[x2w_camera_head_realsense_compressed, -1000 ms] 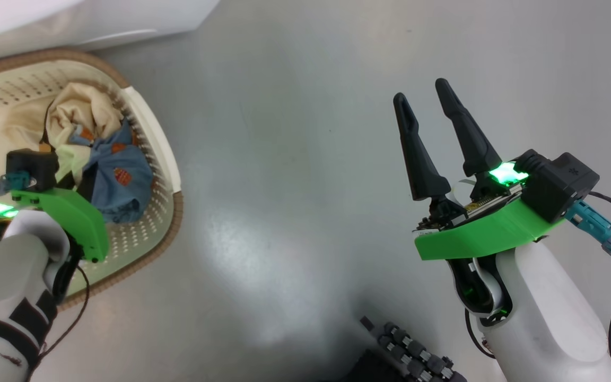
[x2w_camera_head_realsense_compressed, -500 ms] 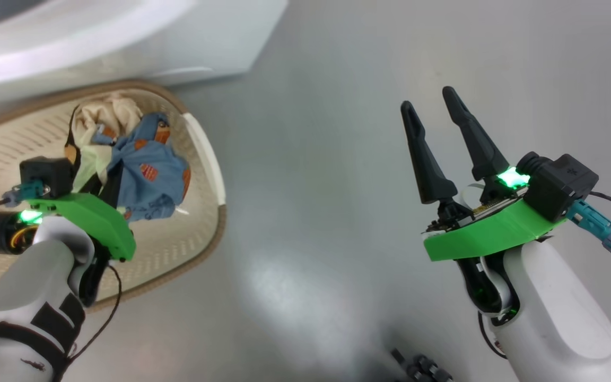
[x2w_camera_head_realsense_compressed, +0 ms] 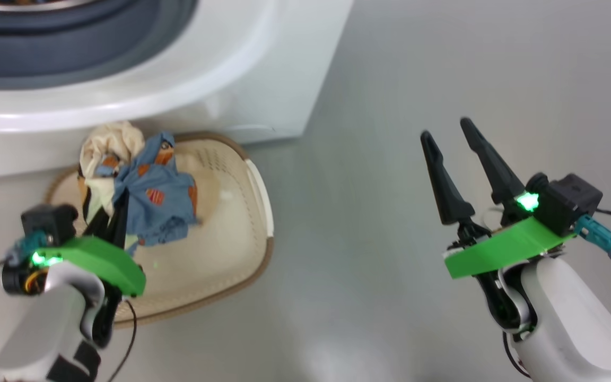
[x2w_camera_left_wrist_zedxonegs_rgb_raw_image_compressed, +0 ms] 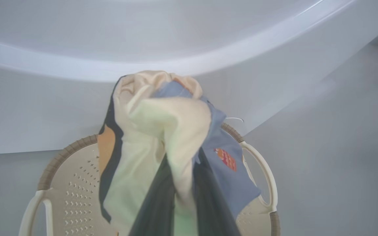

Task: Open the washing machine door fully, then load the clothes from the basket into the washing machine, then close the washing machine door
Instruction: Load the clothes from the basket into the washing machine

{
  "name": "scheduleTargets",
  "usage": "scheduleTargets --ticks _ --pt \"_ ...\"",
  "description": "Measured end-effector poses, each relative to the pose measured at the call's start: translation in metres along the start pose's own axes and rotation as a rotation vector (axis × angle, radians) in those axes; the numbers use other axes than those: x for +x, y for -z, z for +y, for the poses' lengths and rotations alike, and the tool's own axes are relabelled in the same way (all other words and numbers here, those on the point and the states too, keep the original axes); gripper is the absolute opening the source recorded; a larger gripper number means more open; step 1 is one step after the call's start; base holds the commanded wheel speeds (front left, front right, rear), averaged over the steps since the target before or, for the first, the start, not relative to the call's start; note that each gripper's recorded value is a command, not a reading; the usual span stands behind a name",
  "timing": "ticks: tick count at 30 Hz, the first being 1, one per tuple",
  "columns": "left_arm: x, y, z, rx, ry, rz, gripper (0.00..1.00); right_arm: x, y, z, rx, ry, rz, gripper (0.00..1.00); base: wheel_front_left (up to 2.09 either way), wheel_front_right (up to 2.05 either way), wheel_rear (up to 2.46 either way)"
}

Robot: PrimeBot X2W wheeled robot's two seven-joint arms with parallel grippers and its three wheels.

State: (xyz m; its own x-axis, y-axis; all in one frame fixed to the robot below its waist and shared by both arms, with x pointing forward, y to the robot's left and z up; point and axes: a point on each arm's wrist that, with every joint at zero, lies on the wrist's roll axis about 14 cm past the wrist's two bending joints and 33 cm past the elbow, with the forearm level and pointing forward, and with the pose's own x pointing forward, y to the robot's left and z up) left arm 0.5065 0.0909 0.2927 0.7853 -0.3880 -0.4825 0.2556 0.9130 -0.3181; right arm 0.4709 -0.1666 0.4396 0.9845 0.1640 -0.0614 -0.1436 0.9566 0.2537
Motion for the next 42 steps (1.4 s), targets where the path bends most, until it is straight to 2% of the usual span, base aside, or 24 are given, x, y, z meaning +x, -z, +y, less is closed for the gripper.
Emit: scheduleTargets --ticks 25,32,42 --pt "-0.171 -0.090 0.019 0.076 -0.232 -0.452 0.00 -0.058 -0.032 0.038 0.013 -0.087 -0.053 1.00 0.00 0.00 0.00" --pt "-0.215 -0.097 0.028 0.086 -0.296 -0.539 0.00 -0.068 -0.034 0.046 0.015 -0.101 -0.060 1.00 0.00 0.00 0.00" --pt "-0.249 -0.090 0.031 0.089 -0.350 -0.584 0.00 -0.070 -0.041 0.046 0.016 -0.099 -0.082 1.00 0.00 0.00 0.00"
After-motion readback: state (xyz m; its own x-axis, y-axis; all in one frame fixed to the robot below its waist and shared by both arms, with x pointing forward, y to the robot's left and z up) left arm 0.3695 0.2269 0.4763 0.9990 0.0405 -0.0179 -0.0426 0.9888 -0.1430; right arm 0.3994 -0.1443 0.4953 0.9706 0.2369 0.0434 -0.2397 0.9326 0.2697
